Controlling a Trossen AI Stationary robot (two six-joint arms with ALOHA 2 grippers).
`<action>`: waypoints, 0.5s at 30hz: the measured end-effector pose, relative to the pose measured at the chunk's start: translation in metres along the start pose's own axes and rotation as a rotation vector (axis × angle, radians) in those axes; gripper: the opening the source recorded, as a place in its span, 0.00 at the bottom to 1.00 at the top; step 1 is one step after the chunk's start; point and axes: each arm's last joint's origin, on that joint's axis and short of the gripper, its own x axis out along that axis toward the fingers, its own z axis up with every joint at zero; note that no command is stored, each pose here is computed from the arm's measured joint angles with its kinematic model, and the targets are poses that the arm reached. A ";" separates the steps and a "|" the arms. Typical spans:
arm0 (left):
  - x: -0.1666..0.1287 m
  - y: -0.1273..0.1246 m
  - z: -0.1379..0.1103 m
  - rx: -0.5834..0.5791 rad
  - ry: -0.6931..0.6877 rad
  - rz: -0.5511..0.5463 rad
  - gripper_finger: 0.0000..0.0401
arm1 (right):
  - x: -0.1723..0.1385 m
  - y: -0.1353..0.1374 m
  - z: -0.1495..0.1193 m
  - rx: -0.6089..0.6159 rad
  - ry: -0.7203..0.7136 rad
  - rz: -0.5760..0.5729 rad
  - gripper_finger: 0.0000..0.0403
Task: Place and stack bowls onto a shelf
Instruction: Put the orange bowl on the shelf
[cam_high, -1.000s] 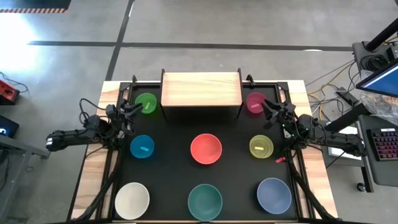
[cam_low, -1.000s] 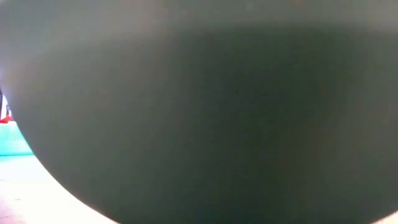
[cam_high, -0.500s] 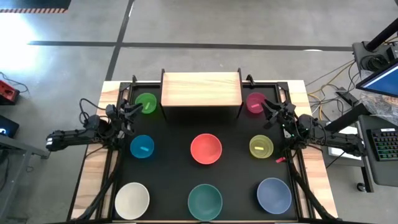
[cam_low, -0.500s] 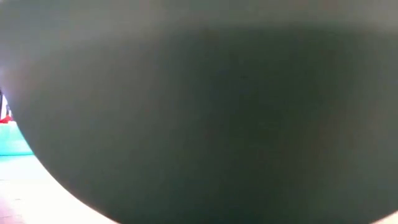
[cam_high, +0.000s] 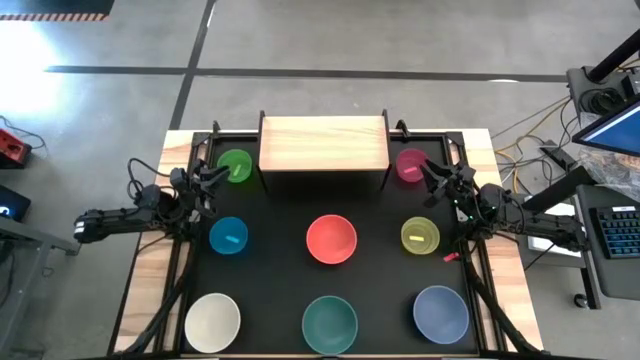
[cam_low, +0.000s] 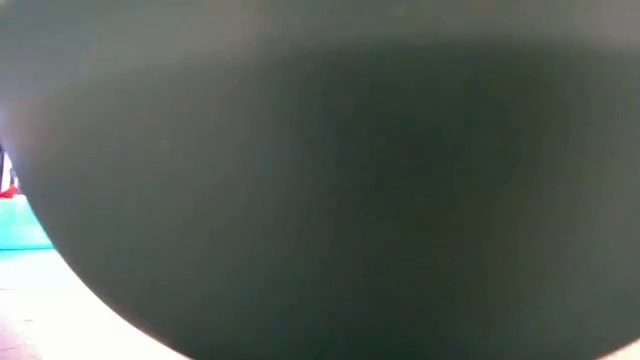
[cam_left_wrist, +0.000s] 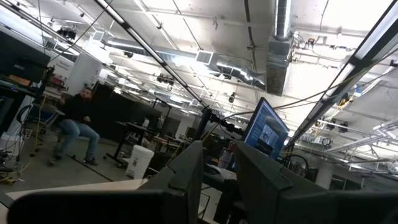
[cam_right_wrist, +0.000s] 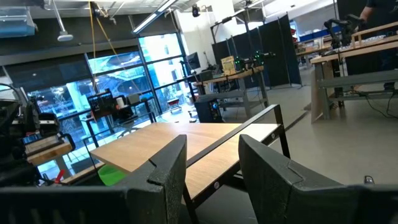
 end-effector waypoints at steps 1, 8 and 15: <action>0.000 0.000 0.000 -0.003 -0.003 0.000 0.19 | 0.000 0.000 0.000 0.000 0.000 0.000 0.34; 0.000 -0.001 0.001 -0.033 -0.006 -0.033 0.19 | 0.000 0.000 0.000 0.000 0.000 0.000 0.34; 0.001 -0.006 0.002 -0.051 0.059 -0.159 0.19 | 0.000 0.000 0.000 0.000 0.000 0.000 0.34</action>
